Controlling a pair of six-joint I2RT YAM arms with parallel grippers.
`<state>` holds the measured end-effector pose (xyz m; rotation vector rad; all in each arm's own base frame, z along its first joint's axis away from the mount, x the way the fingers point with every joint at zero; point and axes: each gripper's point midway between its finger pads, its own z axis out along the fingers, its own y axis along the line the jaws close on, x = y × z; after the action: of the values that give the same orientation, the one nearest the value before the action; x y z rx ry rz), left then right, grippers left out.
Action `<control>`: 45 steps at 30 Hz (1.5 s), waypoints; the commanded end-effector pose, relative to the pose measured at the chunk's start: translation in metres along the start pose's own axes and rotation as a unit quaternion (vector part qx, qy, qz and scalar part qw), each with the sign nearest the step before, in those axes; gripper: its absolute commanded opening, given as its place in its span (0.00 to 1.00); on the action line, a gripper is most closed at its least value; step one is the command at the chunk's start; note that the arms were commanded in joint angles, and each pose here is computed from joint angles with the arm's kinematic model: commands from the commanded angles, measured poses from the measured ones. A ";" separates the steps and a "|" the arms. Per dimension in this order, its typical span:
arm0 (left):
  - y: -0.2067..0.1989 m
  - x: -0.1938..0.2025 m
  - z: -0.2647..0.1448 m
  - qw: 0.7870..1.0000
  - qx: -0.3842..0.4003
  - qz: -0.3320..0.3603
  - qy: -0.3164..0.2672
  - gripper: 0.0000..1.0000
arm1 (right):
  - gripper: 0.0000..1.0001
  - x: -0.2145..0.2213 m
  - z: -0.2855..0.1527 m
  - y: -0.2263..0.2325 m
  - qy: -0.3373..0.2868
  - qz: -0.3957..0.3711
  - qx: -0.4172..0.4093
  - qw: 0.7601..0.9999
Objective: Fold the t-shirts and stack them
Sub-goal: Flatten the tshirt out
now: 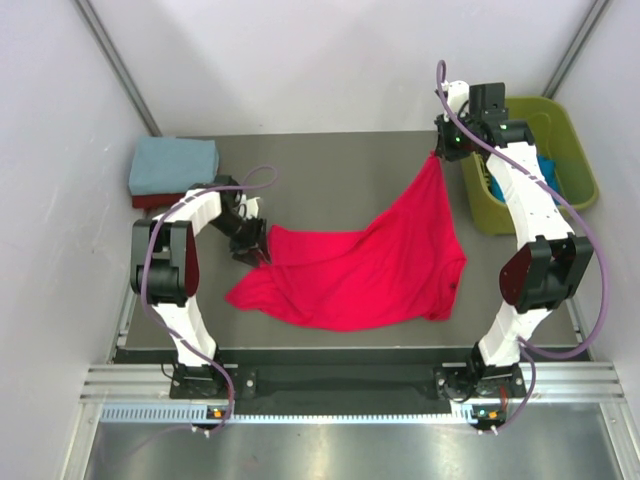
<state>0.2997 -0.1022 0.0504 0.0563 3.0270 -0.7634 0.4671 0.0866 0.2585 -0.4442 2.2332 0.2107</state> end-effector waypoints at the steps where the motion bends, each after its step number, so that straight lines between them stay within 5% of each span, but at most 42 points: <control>1: 0.003 -0.006 0.000 1.000 -0.002 -0.004 -0.008 0.47 | 0.00 -0.031 -0.020 0.000 -0.055 -0.020 0.011 0.998; 17: 0.006 -0.014 0.008 1.000 0.000 -0.015 -0.001 0.41 | 0.00 -0.031 -0.020 -0.001 -0.055 -0.023 0.015 0.998; 28: 0.007 -0.011 0.005 1.000 0.004 -0.017 -0.007 0.22 | 0.00 -0.029 -0.018 -0.001 -0.053 -0.022 0.016 0.998; 32: 0.006 -0.012 0.003 1.000 0.004 -0.016 -0.010 0.00 | 0.00 -0.031 -0.019 -0.002 -0.055 -0.023 0.017 0.998; 35: 0.004 -0.012 -0.003 1.000 0.004 -0.011 -0.010 0.00 | 0.00 -0.033 -0.024 -0.004 -0.059 -0.024 0.025 0.998; 41: -0.026 -0.042 -0.053 0.994 0.020 0.068 -0.080 0.00 | 0.00 -0.048 -0.067 -0.023 -0.096 -0.017 0.083 0.992; 45: -0.063 -0.077 -0.123 0.969 0.019 0.175 -0.171 0.00 | 0.00 -0.052 -0.121 -0.032 -0.132 -0.005 0.119 0.984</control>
<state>0.3500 -0.0987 0.1008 0.1872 2.8621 -0.7385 0.4510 0.0587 0.3023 -0.3711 2.1494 0.0756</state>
